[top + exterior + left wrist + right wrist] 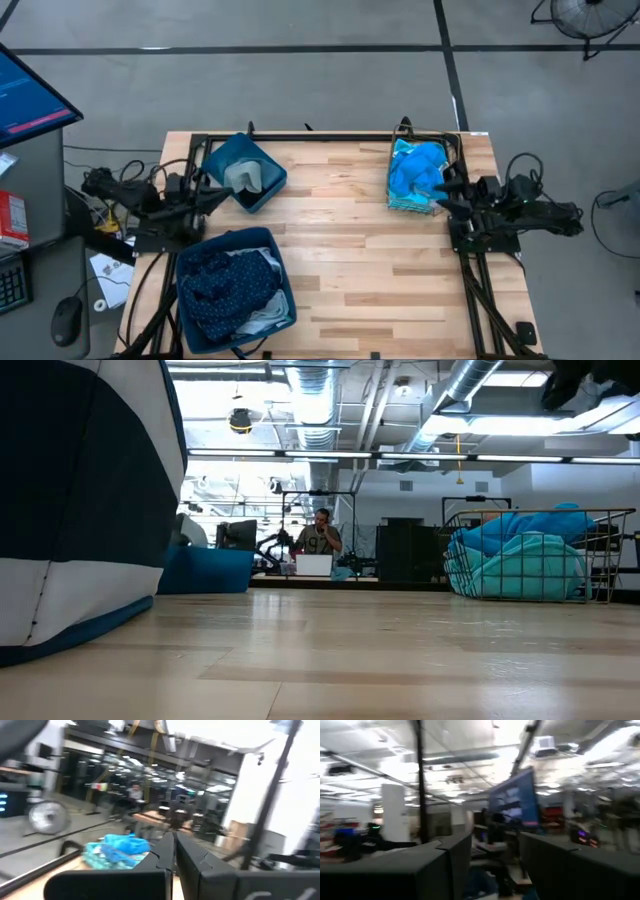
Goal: Pick & Place Cloths
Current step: Return To Home Position
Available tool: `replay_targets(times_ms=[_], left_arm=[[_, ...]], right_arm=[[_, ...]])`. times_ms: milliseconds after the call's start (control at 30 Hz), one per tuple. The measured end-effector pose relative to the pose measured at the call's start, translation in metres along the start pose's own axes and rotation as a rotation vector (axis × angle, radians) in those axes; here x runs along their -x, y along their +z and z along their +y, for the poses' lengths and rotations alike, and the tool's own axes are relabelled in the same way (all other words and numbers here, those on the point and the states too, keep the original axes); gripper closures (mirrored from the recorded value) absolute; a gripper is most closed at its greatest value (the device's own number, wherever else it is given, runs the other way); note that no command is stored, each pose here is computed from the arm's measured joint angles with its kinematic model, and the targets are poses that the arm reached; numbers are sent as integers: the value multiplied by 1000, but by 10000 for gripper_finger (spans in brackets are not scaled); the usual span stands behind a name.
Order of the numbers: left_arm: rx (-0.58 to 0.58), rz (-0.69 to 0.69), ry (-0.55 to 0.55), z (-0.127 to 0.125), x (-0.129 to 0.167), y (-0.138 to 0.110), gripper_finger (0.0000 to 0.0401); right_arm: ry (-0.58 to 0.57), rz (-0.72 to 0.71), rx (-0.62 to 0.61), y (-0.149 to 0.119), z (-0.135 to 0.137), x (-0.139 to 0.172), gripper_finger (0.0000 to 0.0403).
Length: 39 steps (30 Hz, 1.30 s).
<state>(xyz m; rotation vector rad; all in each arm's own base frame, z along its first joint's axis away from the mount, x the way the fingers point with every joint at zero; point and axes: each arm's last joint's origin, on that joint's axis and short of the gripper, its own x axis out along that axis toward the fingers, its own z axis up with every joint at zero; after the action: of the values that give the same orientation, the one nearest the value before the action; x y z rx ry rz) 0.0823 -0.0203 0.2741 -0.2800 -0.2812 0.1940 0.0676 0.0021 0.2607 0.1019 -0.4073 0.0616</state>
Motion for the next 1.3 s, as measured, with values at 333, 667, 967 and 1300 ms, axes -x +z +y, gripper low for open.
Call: replay_targets(times_ms=[333,667,967,1300], left_arm=[[-32,55,-152,13,20,-17,400],[-11,165,-121,17,18,-66,400],[15,220,-126,20,20,-97,400],[10,258,-393,13,22,-97,400]], right_arm=[[104,-14,-86,-55,-14,4,239],[195,68,-91,-58,-20,7,239],[159,113,-95,-62,-25,8,237],[132,145,-120,-65,-28,9,236]])
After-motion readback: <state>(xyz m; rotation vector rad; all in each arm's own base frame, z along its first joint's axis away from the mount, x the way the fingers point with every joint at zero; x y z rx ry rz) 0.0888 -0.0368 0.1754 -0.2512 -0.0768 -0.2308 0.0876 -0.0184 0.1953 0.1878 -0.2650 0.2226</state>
